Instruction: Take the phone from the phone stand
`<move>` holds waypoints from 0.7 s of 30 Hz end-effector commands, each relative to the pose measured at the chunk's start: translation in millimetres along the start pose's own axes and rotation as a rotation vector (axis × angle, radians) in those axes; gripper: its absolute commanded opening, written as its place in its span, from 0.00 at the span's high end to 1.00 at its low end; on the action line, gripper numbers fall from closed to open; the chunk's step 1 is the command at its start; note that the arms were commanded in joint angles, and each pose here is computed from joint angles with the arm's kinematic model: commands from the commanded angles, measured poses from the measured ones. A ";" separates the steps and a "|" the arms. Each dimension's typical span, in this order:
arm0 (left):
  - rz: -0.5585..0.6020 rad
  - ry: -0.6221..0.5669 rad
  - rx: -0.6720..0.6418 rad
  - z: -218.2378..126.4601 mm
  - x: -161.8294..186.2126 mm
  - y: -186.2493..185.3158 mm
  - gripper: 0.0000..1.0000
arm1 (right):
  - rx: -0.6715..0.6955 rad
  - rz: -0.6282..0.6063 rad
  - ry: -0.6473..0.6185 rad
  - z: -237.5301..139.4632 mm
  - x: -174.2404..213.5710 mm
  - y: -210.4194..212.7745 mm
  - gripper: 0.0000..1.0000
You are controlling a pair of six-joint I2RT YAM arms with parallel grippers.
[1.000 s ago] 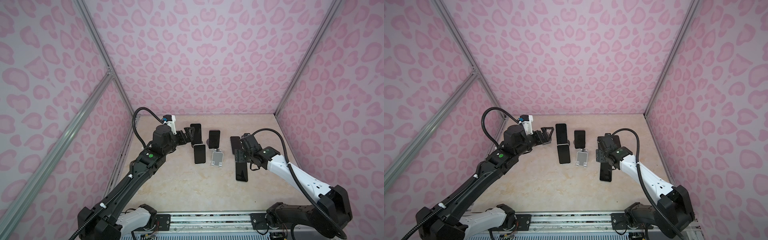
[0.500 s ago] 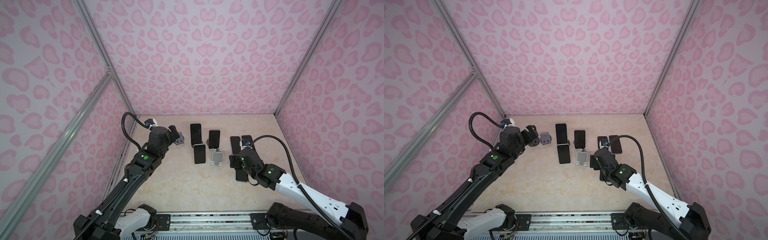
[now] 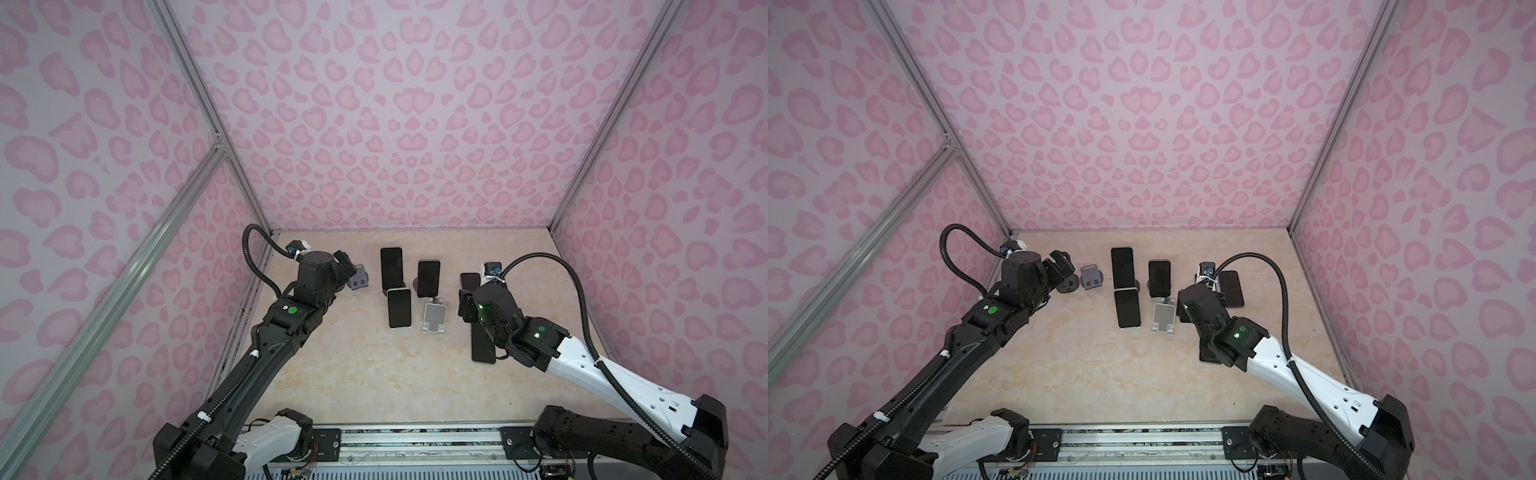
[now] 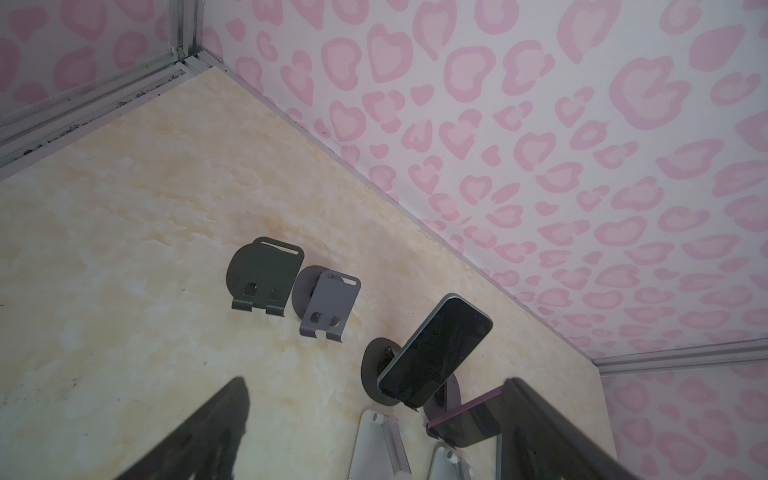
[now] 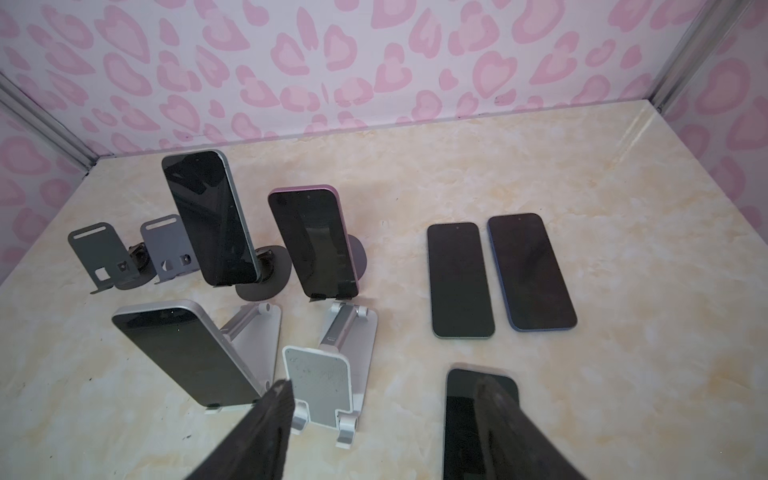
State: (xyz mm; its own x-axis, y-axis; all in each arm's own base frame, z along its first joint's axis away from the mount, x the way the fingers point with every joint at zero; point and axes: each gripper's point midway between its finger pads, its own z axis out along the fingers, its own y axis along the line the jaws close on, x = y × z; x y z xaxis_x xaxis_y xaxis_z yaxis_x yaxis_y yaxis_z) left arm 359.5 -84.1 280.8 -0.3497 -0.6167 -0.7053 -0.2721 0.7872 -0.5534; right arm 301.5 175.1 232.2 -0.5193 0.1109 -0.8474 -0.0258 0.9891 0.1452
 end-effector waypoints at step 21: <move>-0.014 0.085 0.034 12.5 9.5 -6.5 0.03 | -0.100 -0.148 0.081 56.0 39.5 151.5 0.03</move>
State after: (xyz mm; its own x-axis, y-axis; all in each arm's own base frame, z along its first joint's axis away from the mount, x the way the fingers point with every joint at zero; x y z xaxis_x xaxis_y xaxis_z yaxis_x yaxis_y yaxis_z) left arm 368.2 -92.6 270.0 -0.4104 -0.6261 -0.6630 -0.2596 0.7772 -0.5732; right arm 322.0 319.3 194.1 -0.5665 -0.0692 -0.8212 -0.1730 0.9842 0.0364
